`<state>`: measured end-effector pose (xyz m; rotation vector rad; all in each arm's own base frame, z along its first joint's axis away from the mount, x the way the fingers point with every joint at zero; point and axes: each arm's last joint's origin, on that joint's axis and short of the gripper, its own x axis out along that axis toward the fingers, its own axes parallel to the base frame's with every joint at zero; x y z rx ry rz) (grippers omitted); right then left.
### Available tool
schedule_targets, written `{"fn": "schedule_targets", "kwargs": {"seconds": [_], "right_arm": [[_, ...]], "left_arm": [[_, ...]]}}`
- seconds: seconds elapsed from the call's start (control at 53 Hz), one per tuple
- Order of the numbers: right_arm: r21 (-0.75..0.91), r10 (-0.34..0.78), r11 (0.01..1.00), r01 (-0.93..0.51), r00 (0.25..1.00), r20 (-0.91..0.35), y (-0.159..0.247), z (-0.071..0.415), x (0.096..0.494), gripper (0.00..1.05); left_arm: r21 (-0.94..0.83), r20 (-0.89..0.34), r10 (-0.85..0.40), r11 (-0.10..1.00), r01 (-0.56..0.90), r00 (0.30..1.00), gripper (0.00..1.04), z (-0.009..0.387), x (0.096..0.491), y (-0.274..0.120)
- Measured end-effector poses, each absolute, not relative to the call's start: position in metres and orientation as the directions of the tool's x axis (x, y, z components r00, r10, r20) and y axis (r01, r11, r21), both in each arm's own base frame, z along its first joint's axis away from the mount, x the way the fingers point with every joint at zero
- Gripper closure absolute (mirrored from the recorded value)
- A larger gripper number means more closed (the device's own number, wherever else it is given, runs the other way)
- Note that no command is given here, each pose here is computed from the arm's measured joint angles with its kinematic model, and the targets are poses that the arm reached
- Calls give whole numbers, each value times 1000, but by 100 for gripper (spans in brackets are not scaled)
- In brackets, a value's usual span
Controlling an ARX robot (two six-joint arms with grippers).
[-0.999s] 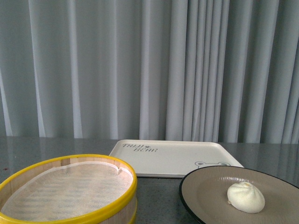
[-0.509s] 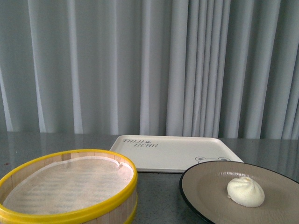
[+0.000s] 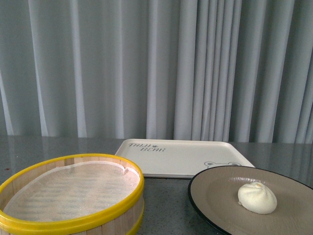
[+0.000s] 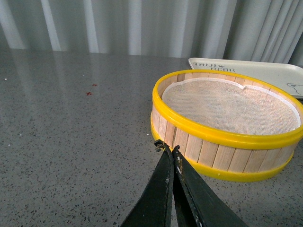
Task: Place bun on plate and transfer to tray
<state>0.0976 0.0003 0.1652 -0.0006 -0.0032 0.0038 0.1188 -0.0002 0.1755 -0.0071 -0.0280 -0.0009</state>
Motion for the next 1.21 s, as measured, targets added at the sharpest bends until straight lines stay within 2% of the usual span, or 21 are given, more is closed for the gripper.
{"fn": "schedule_targets", "kwargs": {"seconds": [0.547,0.603,0.697,0.999,1.206], "right_arm": [[-1,4,1000,-4,1000,3,0,165,98,9],[-1,3,1000,-3,1000,3,0,165,98,9],[-1,3,1000,-3,1000,3,0,165,98,9],[-1,4,1000,-4,1000,3,0,165,98,9],[-1,4,1000,-4,1000,3,0,165,98,9]], "left_arm": [[-7,29,-1,1000,1,1000,101,175,106,0],[-7,-6,-2,1000,1,1000,101,170,100,0],[-5,27,-2,1000,2,1000,101,172,96,0],[-6,23,-2,1000,2,1000,100,172,96,0],[-5,23,-2,1000,2,1000,66,172,96,0]]}}
